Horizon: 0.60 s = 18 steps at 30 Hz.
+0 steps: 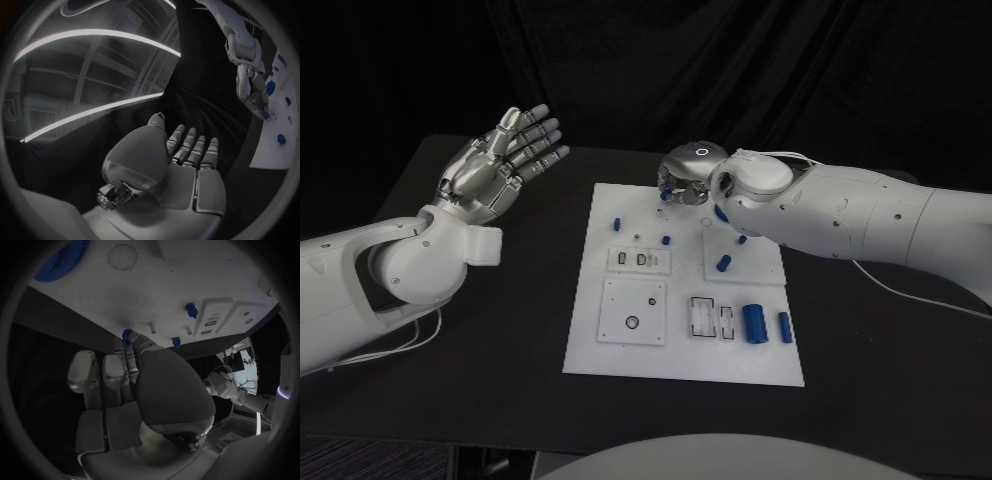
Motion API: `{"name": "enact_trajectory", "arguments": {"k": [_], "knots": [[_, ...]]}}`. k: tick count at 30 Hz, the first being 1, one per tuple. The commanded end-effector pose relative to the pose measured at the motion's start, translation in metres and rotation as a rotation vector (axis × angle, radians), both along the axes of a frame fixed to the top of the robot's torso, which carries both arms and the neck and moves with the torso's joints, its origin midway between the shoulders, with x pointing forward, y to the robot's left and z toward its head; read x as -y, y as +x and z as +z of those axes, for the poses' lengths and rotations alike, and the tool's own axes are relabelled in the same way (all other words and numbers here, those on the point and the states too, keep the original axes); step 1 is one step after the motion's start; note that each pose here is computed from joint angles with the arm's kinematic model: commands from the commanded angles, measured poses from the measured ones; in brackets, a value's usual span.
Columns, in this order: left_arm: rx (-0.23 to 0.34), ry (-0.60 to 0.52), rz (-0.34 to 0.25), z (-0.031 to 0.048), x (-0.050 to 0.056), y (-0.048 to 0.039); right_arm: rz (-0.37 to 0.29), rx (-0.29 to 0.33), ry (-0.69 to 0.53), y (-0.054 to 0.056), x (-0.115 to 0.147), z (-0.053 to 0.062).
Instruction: Assemble the parts on the task board
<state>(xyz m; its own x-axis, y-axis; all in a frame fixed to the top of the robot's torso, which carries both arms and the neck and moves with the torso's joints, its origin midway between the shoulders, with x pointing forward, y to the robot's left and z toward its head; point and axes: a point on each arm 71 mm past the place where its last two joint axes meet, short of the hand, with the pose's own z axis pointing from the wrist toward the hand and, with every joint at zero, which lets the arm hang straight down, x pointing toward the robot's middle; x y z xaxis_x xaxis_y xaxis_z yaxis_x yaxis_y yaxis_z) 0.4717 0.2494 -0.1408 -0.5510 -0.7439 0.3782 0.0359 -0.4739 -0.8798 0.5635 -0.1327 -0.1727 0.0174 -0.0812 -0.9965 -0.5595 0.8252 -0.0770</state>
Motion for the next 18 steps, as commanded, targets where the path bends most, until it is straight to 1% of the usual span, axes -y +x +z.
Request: {"name": "enact_trajectory", "arguments": {"k": [1,10,18], "knots": [[0.031,-0.034,0.000,0.0037,0.0001,-0.0001,-0.038,-0.021,-0.023,0.0021,0.0039,-0.0033],[0.029,-0.033,-0.004,0.0034,0.0008,0.0006,-0.032,-0.027,-0.026,0.0021,0.0007,-0.0057],[0.028,-0.032,-0.005,0.0032,0.0006,0.0011,-0.041,-0.026,-0.026,0.0030,0.0008,-0.0065]]}}
